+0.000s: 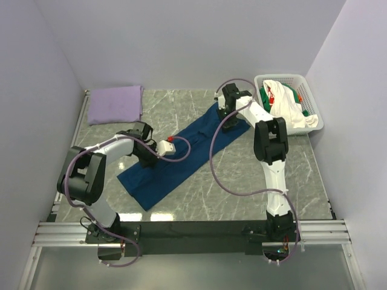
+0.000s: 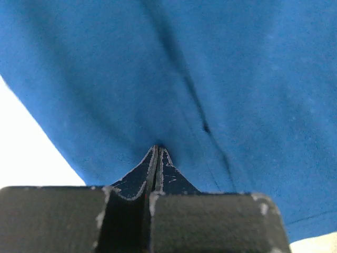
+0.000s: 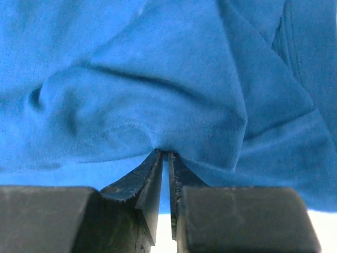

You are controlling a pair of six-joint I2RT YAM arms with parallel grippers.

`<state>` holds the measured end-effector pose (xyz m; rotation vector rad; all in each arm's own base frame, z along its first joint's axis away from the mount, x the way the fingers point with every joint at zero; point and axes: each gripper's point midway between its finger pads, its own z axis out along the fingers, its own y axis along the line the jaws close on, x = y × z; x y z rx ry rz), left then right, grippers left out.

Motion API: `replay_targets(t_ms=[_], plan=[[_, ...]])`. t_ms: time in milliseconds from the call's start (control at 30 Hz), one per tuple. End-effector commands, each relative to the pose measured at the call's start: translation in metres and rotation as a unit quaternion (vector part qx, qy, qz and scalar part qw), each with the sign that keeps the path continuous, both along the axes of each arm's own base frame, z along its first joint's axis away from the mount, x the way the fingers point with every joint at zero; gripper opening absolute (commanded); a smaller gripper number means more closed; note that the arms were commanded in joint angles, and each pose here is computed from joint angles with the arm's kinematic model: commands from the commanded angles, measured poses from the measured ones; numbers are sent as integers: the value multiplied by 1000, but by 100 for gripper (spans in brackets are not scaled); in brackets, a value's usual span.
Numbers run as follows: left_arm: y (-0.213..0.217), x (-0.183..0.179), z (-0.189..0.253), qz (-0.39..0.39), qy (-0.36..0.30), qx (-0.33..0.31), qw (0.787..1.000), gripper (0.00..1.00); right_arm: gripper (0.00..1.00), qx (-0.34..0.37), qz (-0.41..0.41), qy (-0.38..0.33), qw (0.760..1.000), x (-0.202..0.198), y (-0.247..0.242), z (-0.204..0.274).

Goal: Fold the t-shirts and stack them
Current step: Fold the tshirt

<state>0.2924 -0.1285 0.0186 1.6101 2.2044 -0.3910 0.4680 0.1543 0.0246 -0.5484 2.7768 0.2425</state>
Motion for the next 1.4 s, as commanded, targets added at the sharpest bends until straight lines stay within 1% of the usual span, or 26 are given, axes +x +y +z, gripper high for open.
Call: replay_targets(t_ms=[0, 100, 167, 200, 233, 267, 333, 367, 400, 467, 500, 600, 700, 733, 767, 800, 833, 867, 933, 1000, 1067, 1100, 1167, 1233, 1367], plan=[[-9, -45, -11, -54, 44, 24, 997, 1, 15, 0, 1, 8, 1000, 14, 8, -7], [-33, -68, -10, -77, 73, 13, 994, 1, 15, -3, 4, -1, 1000, 33, 13, -10], [-54, -81, -5, -100, 89, -8, 991, 1, 13, -11, 13, -17, 1000, 44, 15, -12], [-62, -86, -3, -100, 98, -15, 990, 1, 8, -12, 23, -32, 999, 50, 22, -12], [-70, -89, -1, -104, 101, -21, 989, 1, 8, -12, 33, -39, 999, 51, 27, -10], [-87, -95, 3, -122, 103, -37, 986, 1, 8, -15, 51, -52, 997, 55, 32, -4], [-107, -103, 9, -121, 118, -54, 984, 1, 8, -26, 71, -87, 993, 63, 47, 6], [-125, -111, 14, -138, 124, -65, 980, 1, 8, -33, 90, -99, 990, 64, 52, 8], [-138, -112, 17, -122, 129, -74, 981, 1, 8, -27, 97, -126, 987, 71, 60, 21], [-163, -116, 22, -118, 141, -88, 979, 1, 8, -26, 103, -151, 983, 71, 71, 38], [-171, -118, 26, -97, 158, -96, 978, 1, 8, -22, 104, -156, 982, 70, 73, 45], [-185, -113, 34, -55, 176, -112, 976, 1, 9, -24, 92, -171, 981, 63, 63, 73], [-187, -111, 55, -47, 152, -146, 976, 3, 11, -11, 72, -184, 980, 50, 44, 98], [-192, -107, 66, -50, 128, -173, 975, 5, 13, -1, 67, -184, 981, 46, 40, 103], [-187, -110, 81, -50, 106, -194, 974, 12, 14, 11, 55, -180, 982, 39, 32, 109], [-188, -110, 90, -39, 97, -210, 972, 15, 15, 22, 51, -167, 984, 32, 31, 109], [-186, -110, 100, -34, 90, -221, 971, 16, 18, 50, 57, -153, 985, 25, 37, 111], [-183, -107, 103, -21, 94, -221, 970, 16, 19, 60, 50, -129, 988, 16, 37, 107], [-172, -97, 106, 32, 129, -233, 963, 16, 19, 96, 37, -98, 990, 9, 47, 104], [-164, -87, 112, 77, 147, -257, 952, 17, 18, 114, 32, -40, 992, -4, 55, 81], [-147, -68, 117, 117, 137, -277, 944, 21, 14, 136, 15, 9, 990, -9, 64, 61], [-142, -63, 120, 142, 142, -283, 938, 22, 11, 137, 7, 32, 990, -15, 64, 52], [-128, -50, 124, 171, 126, -289, 934, 23, 4, 128, -17, 64, 990, -20, 61, 32], [-118, -42, 130, 190, 117, -294, 930, 23, 2, 115, -36, 85, 989, -28, 57, 20], [-105, -33, 130, 210, 106, -292, 927, 23, 0, 76, -69, 76, 992, -29, 45, 9]])
